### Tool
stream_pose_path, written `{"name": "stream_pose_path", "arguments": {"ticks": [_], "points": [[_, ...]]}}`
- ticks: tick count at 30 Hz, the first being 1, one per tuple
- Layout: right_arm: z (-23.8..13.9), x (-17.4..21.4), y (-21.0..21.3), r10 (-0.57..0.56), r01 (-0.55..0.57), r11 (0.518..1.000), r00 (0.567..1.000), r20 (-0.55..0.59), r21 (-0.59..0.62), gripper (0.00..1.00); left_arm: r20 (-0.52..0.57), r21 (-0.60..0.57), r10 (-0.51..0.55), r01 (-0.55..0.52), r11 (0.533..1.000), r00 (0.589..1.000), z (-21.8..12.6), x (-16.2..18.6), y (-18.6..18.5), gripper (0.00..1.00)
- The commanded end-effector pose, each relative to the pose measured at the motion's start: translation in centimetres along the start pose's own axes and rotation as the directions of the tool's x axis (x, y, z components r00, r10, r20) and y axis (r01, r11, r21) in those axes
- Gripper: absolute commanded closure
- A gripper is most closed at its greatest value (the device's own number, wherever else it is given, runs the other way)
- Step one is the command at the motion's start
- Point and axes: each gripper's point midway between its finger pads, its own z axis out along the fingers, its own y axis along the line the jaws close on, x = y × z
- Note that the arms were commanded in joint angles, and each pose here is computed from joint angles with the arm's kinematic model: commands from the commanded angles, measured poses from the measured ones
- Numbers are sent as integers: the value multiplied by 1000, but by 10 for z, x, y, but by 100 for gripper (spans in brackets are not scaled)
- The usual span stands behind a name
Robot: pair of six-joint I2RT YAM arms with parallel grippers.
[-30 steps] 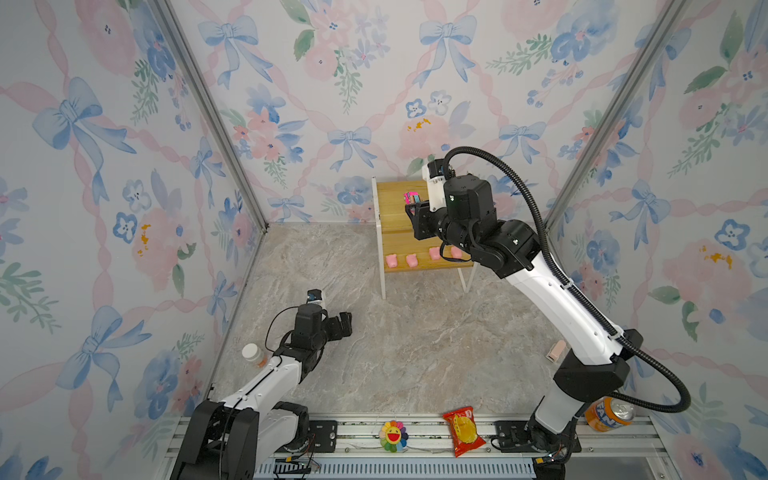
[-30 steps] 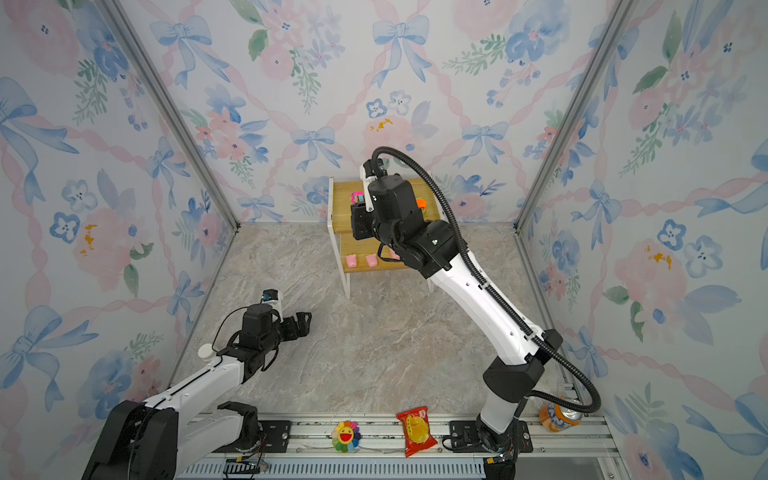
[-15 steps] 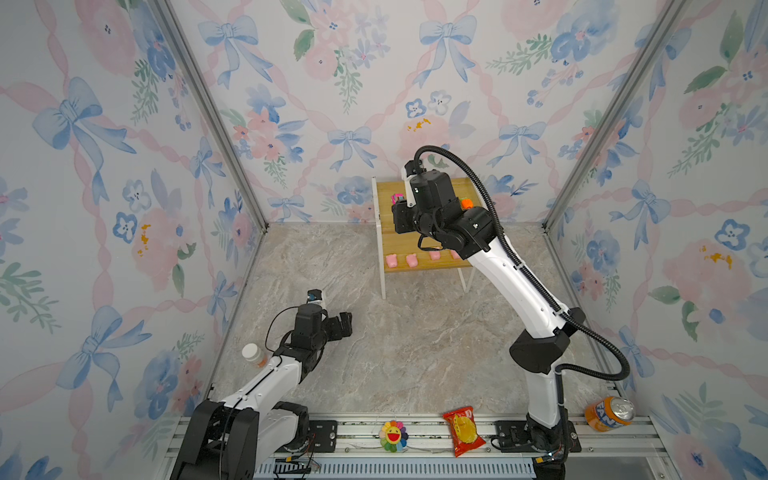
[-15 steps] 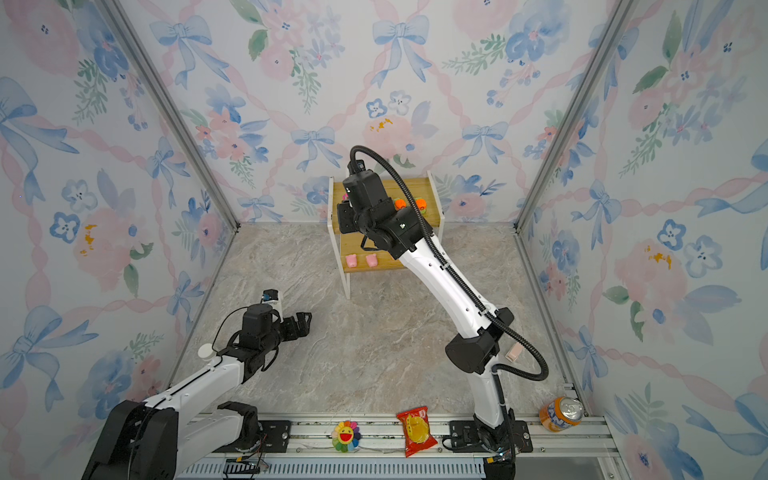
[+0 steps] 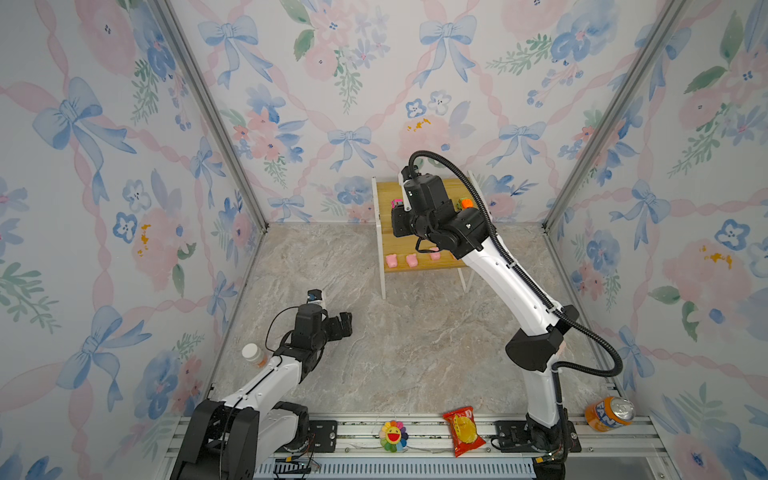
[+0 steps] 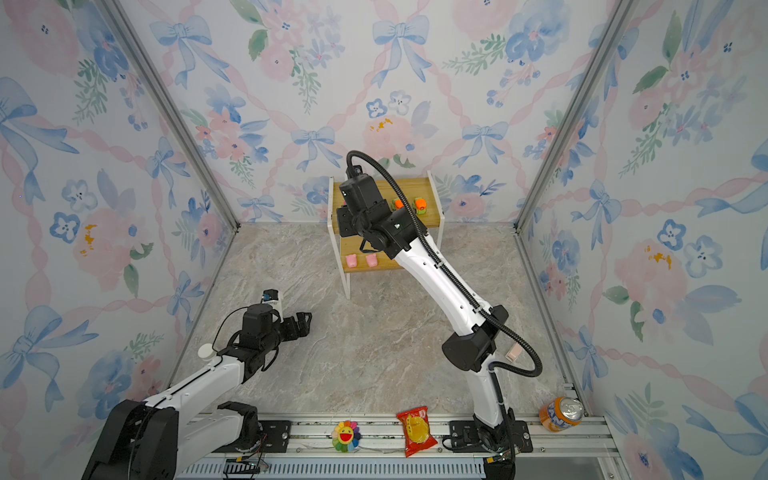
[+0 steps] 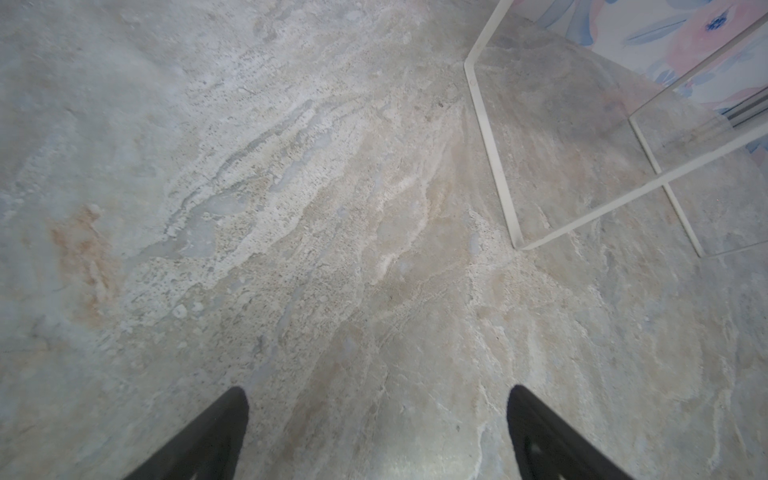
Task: Place and organize the plastic toys onto the shelf
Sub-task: 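Lower the pink-and-teal truck onto the top shelf beside the pink-and-green truck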
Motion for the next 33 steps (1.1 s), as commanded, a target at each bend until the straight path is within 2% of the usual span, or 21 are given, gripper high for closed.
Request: {"name": "stream_pose_path", "arguments": {"ticks": [1,11,33], "points": [[3,2,-4,-2,3,1000,1000,-11,25,75,-12,1,1,-1,1000,1000,2,6,3,2],[4,3,-6,-20,21,999,1000,-9,46,71,-12,1,1,-1,1000,1000,2,6,3,2],[8,3,2,-25,24,999,1000,7,48,71,-5,4,0,0,1000,1000,0,5,2,2]]}}
